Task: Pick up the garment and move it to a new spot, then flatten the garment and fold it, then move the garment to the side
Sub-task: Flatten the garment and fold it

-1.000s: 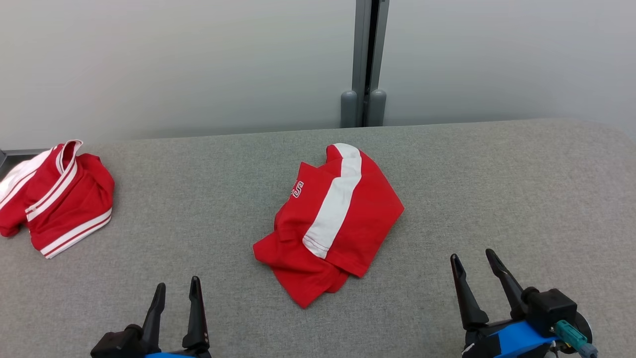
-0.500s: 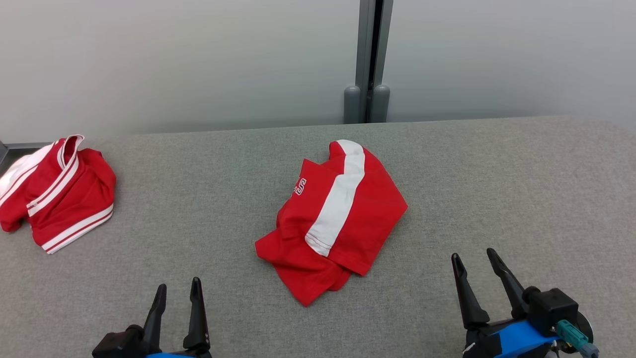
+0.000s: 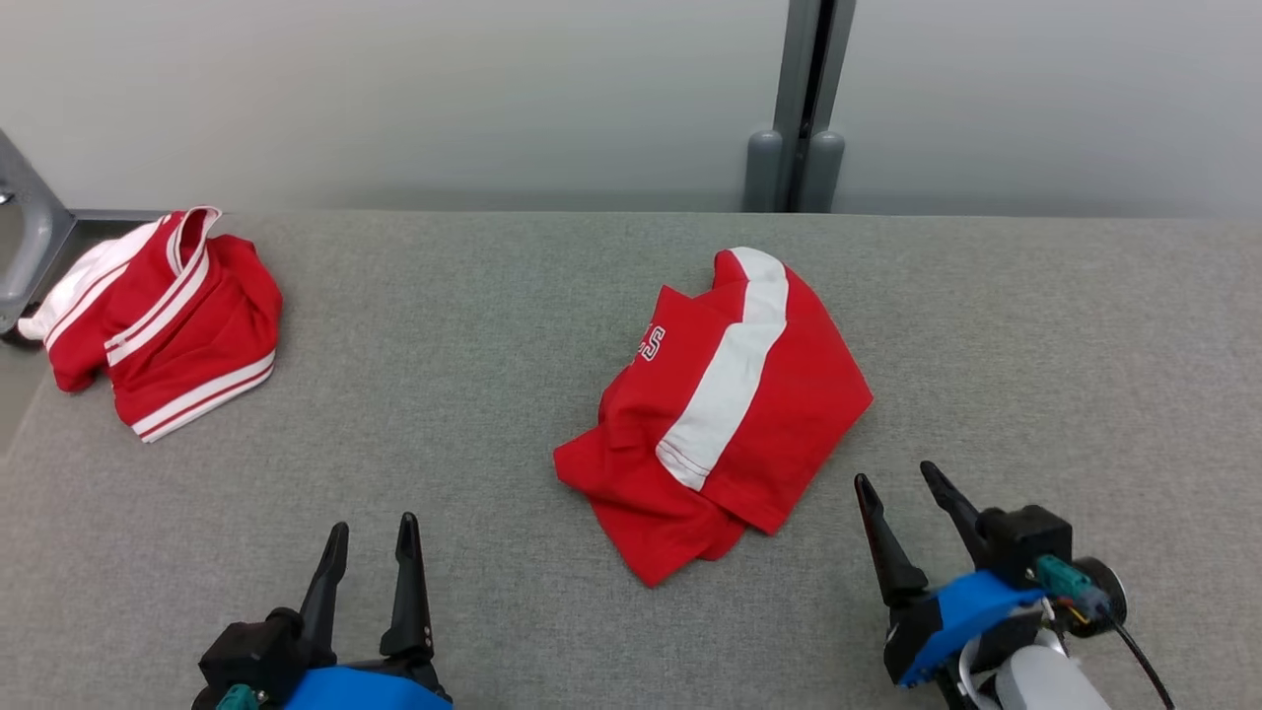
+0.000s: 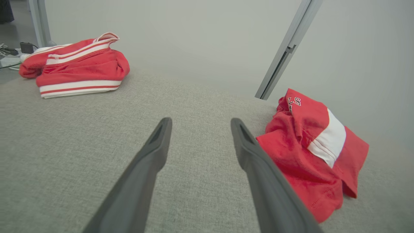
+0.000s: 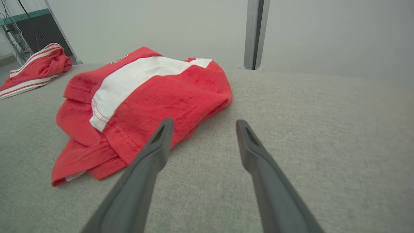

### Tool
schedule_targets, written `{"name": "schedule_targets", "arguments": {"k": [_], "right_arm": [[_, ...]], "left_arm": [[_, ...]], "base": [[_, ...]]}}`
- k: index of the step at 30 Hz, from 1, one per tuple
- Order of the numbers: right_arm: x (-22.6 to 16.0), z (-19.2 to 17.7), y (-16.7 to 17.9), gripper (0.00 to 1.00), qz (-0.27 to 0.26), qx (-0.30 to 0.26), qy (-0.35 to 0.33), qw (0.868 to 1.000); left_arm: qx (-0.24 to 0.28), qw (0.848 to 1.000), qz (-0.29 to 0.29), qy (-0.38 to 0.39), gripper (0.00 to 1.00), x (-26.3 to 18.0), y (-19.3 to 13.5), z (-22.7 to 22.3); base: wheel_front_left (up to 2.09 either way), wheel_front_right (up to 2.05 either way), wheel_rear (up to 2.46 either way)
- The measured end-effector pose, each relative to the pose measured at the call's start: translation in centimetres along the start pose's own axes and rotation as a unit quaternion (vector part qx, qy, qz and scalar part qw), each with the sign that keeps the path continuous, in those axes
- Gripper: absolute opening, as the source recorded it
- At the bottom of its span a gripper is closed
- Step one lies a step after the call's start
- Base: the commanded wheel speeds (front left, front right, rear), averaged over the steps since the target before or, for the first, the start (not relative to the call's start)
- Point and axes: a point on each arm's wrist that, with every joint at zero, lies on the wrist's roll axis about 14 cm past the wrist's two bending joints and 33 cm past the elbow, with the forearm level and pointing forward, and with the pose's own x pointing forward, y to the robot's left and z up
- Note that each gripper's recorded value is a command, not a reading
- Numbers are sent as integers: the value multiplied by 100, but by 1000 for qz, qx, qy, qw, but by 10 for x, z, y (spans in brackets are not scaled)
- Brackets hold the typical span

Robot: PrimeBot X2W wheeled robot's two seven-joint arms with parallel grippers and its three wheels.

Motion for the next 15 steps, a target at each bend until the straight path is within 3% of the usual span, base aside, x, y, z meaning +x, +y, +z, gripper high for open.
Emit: {"name": "schedule_targets", "arguments": {"k": [9,15], "right_arm": [[72,-8,-10,100,0,-16,56,998],[94,-45,-9,100,1,-24,167,986]], "left_arm": [[2,1000,28,5,100,2,17,-2],[0,999,48,12,100,1,28,-6]], "base": [[0,0,0],[0,0,0]]}}
